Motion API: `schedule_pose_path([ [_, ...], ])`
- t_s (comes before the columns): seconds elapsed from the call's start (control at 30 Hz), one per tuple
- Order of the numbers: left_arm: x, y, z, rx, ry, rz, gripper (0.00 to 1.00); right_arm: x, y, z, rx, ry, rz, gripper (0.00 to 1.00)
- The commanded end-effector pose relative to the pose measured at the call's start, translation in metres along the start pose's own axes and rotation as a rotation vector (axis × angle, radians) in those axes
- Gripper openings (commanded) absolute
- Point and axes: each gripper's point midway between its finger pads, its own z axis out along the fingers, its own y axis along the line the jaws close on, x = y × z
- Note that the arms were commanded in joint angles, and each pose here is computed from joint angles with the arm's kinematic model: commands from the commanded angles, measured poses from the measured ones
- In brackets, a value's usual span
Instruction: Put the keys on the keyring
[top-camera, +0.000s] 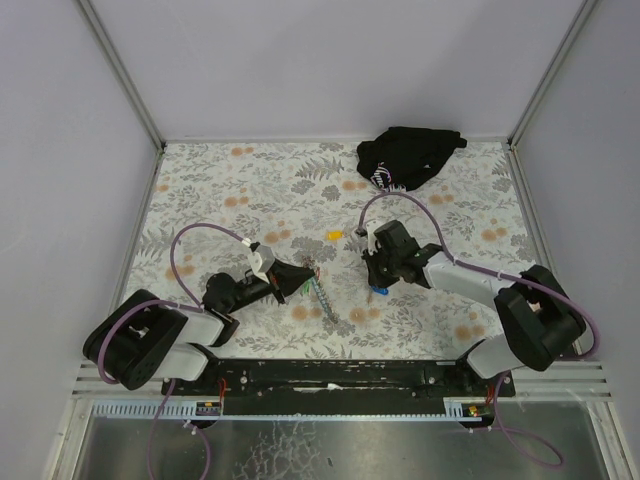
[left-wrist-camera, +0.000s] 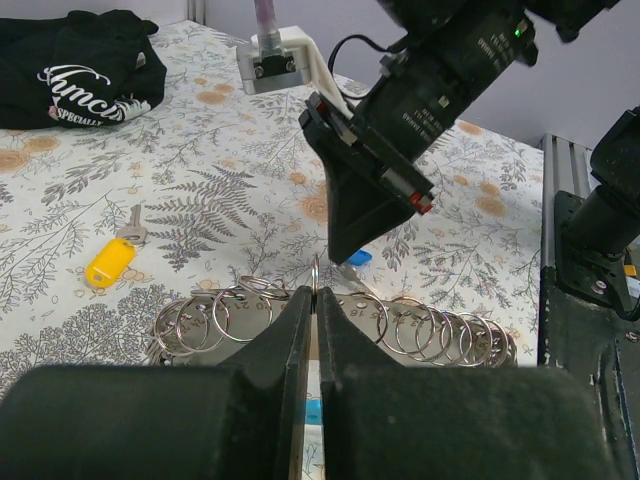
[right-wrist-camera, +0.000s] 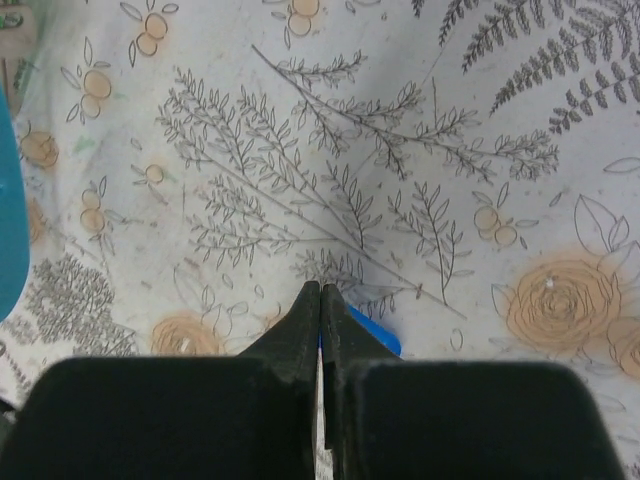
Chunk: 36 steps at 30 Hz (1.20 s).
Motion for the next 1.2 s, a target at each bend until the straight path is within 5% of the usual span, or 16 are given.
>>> schedule_pose_path([
  [0.0, -0.018, 0.003, 0.003, -0.007, -0.064, 0.065, 0.0, -0.046, 0.004, 0.016, -0.011, -0.228, -0.016, 0.0],
  [0.2, -0.015, 0.005, 0.004, -0.008, -0.056, 0.063, 0.0, -0.057, 0.006, 0.03, -0.039, -0.325, -0.025, 0.0],
  [0.5, -0.015, 0.006, 0.004, -0.013, -0.059, 0.066, 0.0, -0.038, 0.002, 0.039, -0.019, -0.238, -0.012, 0.08],
  [0.83, -0.017, 0.006, 0.003, -0.018, -0.065, 0.068, 0.0, -0.041, 0.004, 0.001, 0.019, -0.04, -0.019, 0.35],
  [1.17, -0.017, 0.006, 0.002, -0.022, -0.063, 0.068, 0.01, -0.03, 0.006, -0.001, 0.001, 0.22, -0.094, 0.4],
])
